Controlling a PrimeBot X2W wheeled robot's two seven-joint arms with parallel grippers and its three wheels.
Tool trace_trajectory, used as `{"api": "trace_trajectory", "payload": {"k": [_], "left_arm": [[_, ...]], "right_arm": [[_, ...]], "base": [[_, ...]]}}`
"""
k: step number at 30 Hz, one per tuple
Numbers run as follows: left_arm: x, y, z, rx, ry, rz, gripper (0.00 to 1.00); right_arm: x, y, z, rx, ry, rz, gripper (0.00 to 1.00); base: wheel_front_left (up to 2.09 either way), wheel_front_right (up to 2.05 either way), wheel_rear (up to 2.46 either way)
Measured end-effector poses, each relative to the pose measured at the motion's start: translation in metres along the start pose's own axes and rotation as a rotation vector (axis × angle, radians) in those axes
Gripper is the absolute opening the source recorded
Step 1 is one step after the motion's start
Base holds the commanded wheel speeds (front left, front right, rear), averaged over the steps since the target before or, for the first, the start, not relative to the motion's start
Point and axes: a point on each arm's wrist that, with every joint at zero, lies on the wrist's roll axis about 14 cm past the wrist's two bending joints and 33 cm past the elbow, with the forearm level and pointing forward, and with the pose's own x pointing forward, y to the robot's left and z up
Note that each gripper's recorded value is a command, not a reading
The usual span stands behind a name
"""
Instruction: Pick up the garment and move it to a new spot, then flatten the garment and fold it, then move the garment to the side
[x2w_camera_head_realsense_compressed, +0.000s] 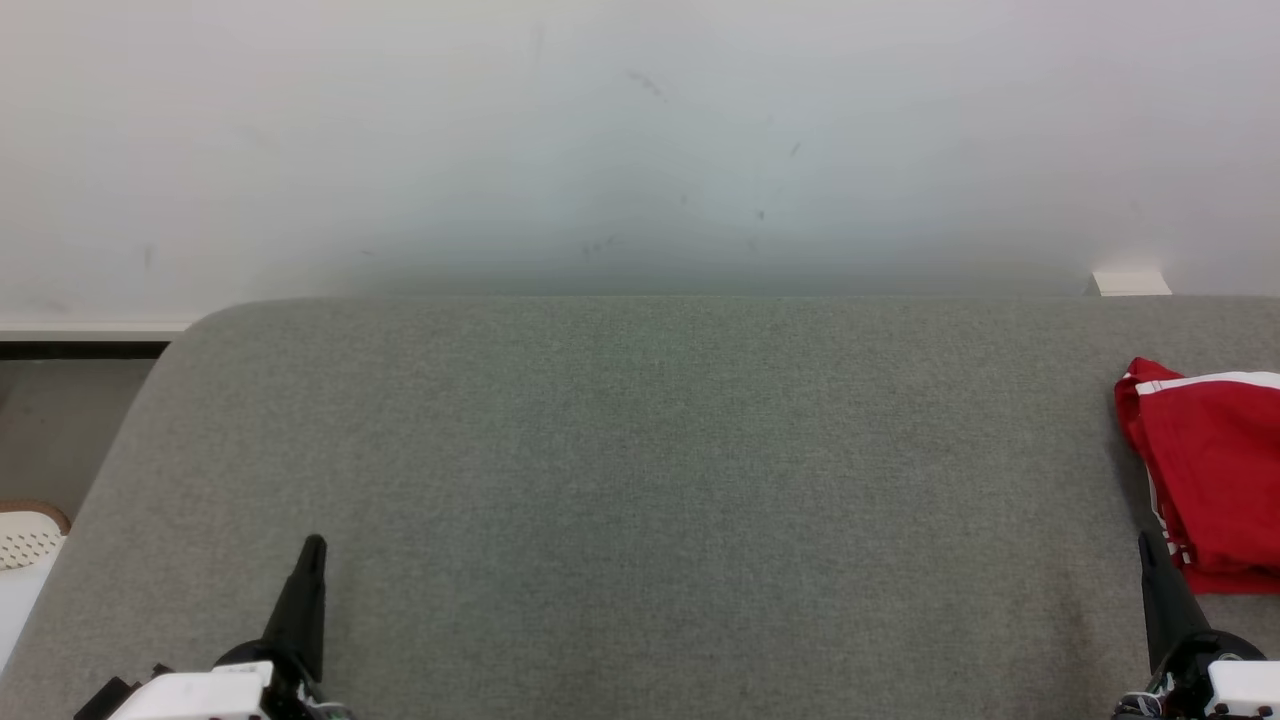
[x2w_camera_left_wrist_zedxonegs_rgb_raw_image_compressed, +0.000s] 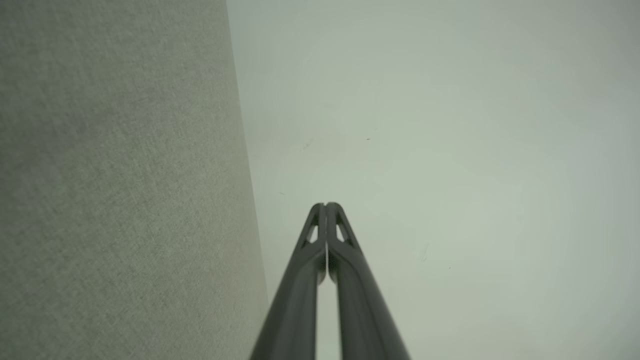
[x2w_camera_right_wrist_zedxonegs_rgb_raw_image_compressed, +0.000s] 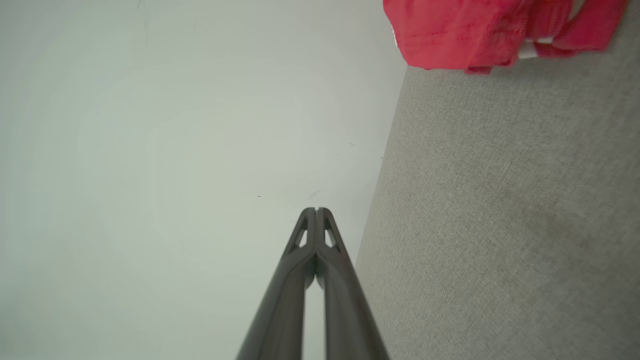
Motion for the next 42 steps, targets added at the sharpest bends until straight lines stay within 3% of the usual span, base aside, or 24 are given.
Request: {"api": "trace_trajectory", "payload": {"k": [42], "left_arm": [[0.0, 0.0, 0.0, 0.0, 0.0, 0.0, 0.0]], "right_arm": [[0.0, 0.0, 0.0, 0.0, 0.0, 0.0, 0.0]], "base": [[0.0, 0.0, 0.0]]}}
